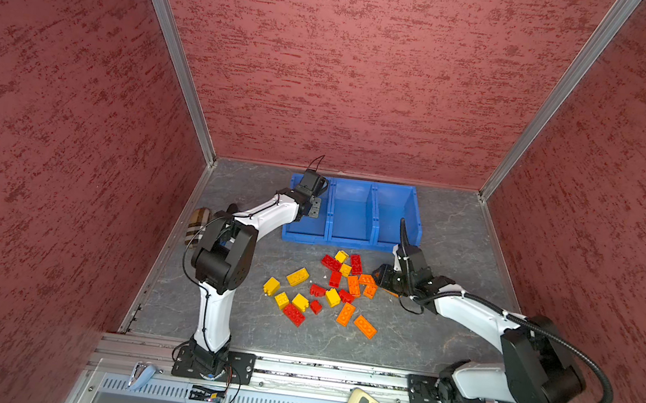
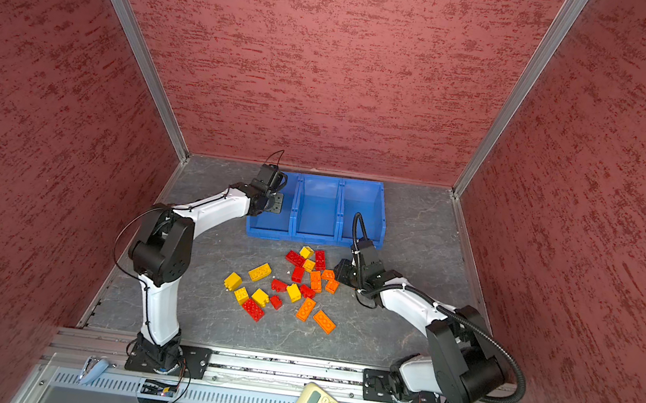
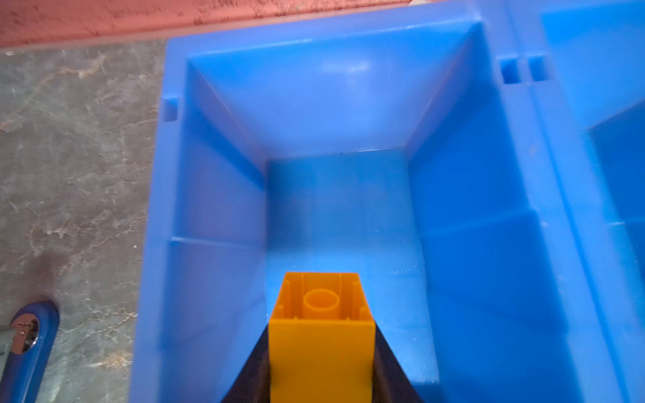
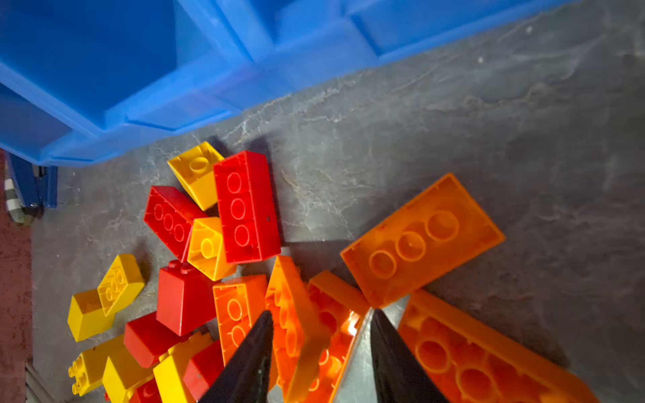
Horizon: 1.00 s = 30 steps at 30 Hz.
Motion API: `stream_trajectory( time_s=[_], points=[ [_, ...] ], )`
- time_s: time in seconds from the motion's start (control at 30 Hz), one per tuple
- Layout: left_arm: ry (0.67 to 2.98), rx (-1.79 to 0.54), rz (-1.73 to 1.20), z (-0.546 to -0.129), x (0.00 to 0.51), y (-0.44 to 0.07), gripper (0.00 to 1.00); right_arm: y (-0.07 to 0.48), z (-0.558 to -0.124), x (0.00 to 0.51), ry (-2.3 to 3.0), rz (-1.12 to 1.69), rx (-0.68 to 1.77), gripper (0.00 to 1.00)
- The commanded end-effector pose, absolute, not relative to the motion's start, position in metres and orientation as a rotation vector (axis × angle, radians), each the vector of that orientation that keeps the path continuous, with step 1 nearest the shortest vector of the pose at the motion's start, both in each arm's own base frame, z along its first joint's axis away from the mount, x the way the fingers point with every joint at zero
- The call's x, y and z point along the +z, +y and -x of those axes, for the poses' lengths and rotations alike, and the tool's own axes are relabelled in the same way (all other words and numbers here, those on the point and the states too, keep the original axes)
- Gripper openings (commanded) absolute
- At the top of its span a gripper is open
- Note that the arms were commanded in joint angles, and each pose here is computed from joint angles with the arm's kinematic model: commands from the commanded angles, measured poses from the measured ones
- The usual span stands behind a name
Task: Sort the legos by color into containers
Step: 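Drop the yellow brick into the bin compartment nearest the left gripper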
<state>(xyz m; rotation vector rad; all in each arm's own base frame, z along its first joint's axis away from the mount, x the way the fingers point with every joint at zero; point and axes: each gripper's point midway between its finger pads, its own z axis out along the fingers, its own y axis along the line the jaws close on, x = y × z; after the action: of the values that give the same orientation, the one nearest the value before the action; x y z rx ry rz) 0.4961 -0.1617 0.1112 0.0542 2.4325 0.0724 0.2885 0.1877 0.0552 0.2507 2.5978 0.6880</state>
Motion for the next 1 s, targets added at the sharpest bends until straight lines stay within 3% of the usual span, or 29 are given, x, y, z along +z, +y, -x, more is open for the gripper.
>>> stream_trajectory(
  time_s=[0.0, 0.1, 0.37, 0.47, 0.7, 0.97],
  points=[
    [2.434, 0.054, -0.009, -0.491, 0.128, -0.164, 0.49, 0.197, -0.290, 0.065, 2.598, -0.263, 0.736, 0.43],
    [2.407, -0.021, -0.033, -0.482, 0.142, -0.174, 0.62, 0.197, -0.290, 0.066, 2.590, -0.265, 0.742, 0.40],
    [2.361, -0.112, -0.011, -0.452, 0.181, -0.172, 0.86, 0.201, -0.291, 0.066, 2.585, -0.241, 0.756, 0.30],
    [2.325, -0.148, 0.005, -0.440, 0.189, -0.169, 1.00, 0.204, -0.292, 0.068, 2.581, -0.224, 0.773, 0.21],
    [2.293, -0.165, 0.046, -0.416, 0.187, -0.161, 0.99, 0.209, -0.299, 0.092, 2.487, -0.195, 0.825, 0.07],
    [2.271, -0.170, 0.092, -0.405, 0.188, -0.151, 0.99, 0.215, -0.352, 0.160, 2.199, -0.111, 0.767, 0.06]
  ],
)
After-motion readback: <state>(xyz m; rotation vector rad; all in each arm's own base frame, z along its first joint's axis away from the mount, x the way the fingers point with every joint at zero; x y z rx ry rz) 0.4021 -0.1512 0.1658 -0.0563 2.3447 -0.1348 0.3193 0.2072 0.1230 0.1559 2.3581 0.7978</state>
